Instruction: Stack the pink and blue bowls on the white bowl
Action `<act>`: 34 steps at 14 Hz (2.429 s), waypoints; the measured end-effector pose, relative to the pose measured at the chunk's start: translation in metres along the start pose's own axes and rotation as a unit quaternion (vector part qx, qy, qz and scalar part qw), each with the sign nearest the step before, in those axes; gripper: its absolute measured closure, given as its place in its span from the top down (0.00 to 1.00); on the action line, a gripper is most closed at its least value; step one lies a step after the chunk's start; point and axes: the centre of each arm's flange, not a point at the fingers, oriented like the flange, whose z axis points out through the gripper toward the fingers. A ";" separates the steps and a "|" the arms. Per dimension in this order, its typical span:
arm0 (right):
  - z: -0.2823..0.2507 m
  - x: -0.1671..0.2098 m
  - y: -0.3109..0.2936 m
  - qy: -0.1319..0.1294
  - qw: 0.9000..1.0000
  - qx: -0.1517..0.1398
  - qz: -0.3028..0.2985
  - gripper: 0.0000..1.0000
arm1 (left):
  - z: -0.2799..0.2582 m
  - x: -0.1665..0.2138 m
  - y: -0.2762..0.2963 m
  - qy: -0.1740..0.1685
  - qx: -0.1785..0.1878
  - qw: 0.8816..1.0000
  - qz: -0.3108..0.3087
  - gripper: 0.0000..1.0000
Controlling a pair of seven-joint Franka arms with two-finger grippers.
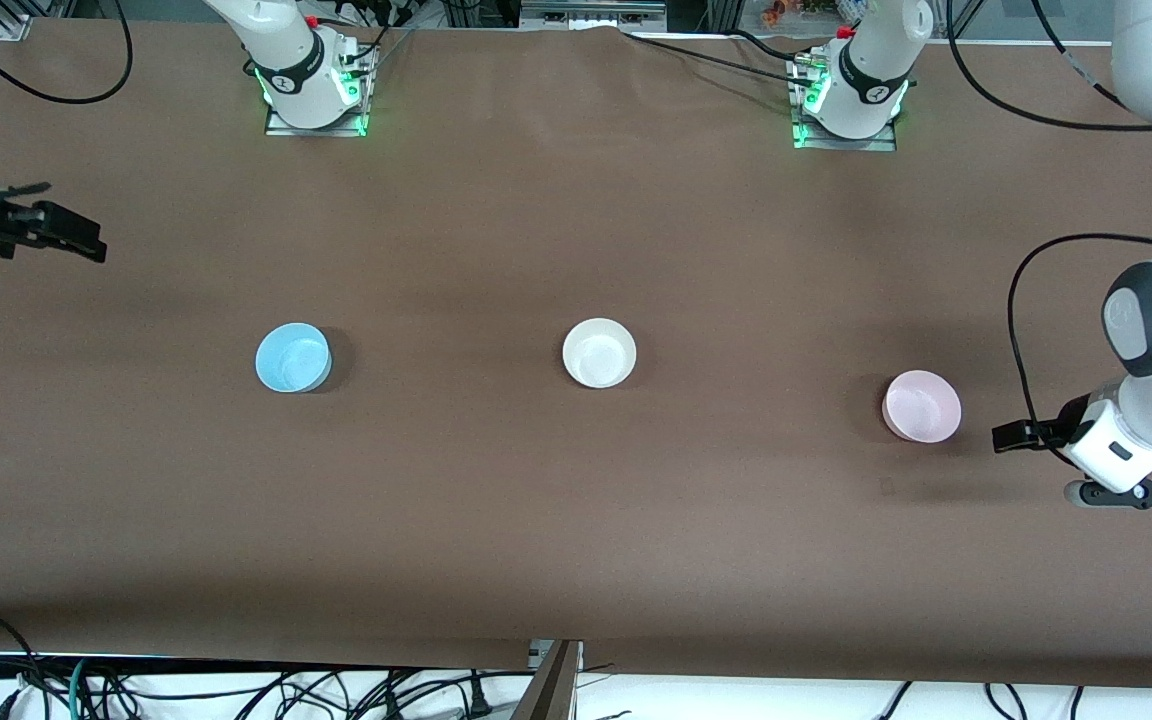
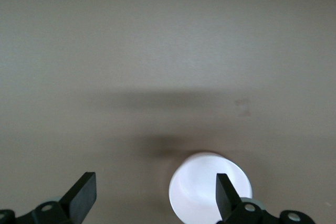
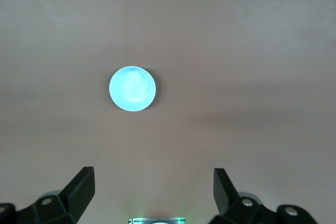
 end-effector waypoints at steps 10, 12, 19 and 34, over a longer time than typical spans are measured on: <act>0.175 0.088 -0.011 -0.048 0.999 0.004 -0.009 1.00 | 0.114 -0.057 -0.024 -0.005 -0.033 0.999 0.029 1.00; 0.213 0.090 -0.014 -0.040 0.999 0.005 -0.011 1.00 | 0.117 -0.073 -0.025 -0.004 -0.047 0.999 0.026 1.00; 0.326 0.066 -0.020 0.002 0.999 0.039 0.007 1.00 | 0.113 -0.102 -0.015 0.006 -0.046 0.998 0.030 0.94; 0.387 0.033 0.014 0.016 0.992 0.120 0.023 0.67 | 0.123 -0.117 -0.007 0.016 -0.046 0.998 0.032 0.32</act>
